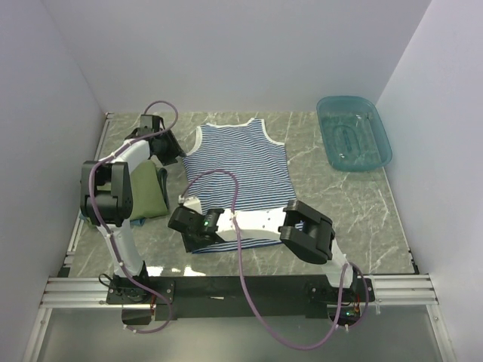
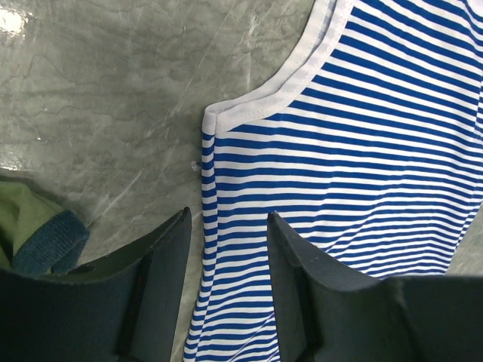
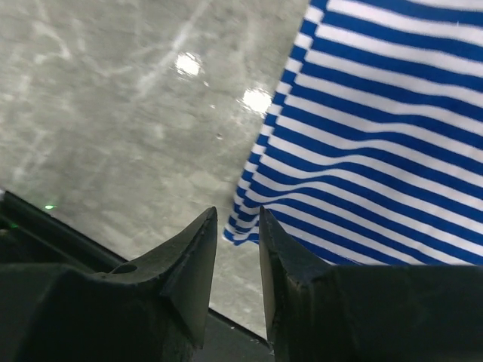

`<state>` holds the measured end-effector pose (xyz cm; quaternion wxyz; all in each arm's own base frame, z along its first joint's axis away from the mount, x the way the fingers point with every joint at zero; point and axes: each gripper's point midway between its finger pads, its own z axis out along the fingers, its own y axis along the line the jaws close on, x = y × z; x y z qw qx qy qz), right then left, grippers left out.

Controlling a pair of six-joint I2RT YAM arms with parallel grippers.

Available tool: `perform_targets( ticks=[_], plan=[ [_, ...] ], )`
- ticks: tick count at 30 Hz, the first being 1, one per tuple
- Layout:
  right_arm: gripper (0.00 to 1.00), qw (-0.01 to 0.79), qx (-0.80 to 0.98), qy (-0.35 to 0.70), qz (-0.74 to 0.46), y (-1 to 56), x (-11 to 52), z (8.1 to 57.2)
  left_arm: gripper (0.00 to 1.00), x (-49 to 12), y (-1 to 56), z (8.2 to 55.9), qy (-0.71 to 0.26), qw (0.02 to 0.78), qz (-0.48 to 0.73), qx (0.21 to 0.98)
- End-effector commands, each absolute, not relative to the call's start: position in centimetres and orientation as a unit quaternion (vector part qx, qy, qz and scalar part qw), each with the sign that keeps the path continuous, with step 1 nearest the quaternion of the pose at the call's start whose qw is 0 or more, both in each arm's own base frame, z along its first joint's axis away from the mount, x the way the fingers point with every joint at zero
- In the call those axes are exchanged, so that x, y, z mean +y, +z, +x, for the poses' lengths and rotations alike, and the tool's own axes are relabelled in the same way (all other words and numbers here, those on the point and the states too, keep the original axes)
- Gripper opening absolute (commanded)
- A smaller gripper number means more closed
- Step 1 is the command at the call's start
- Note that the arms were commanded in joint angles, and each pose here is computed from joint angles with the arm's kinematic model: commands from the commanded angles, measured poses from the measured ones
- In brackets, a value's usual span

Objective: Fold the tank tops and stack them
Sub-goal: Fold the tank top

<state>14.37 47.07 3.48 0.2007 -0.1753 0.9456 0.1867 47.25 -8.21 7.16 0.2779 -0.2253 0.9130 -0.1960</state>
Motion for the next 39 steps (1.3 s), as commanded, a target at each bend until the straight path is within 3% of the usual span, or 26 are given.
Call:
perform_targets(
  ticks=[1,7,9,10,13,17,24,30,37,39],
  plan=[
    [0.37,0.219,0.942,0.180,-0.177,4.4,47.8,14.5,0.50,-8.4,8.4,48.7,-0.210,0.302,-0.209,0.906],
    [0.38,0.208,0.946,0.166,-0.184,2.9,47.8,14.2,0.49,-8.5,7.7,48.8,-0.207,0.297,-0.209,0.909],
    [0.30,0.203,0.946,0.171,-0.185,2.7,47.5,13.8,0.48,-8.3,7.6,48.8,-0.204,0.297,-0.212,0.908],
    [0.17,0.203,0.946,0.171,-0.187,2.8,47.4,13.8,0.48,-8.3,7.5,48.7,-0.203,0.296,-0.213,0.909],
    [0.00,0.210,0.945,0.173,-0.183,3.5,46.7,14.2,0.49,-8.2,7.3,48.6,-0.193,0.296,-0.212,0.911],
    [0.00,0.209,0.939,0.216,-0.169,5.7,45.6,14.5,0.53,-8.1,6.8,48.5,-0.177,0.298,-0.209,0.914],
    [0.00,0.211,0.928,0.263,-0.161,8.7,45.3,14.9,0.51,-8.8,5.7,48.7,-0.175,0.293,-0.201,0.918],
    [0.00,0.204,0.927,0.272,-0.156,8.9,45.2,14.8,0.43,-8.5,4.4,48.6,-0.147,0.291,-0.206,0.923],
    [0.00,0.201,0.926,0.282,-0.153,9.5,44.9,14.4,0.27,-8.7,4.1,50.2,-0.139,0.306,-0.202,0.920],
    [0.00,0.196,0.924,0.291,-0.153,9.7,45.0,14.0,0.10,-8.0,4.0,50.4,-0.122,0.311,-0.208,0.920]
  ],
)
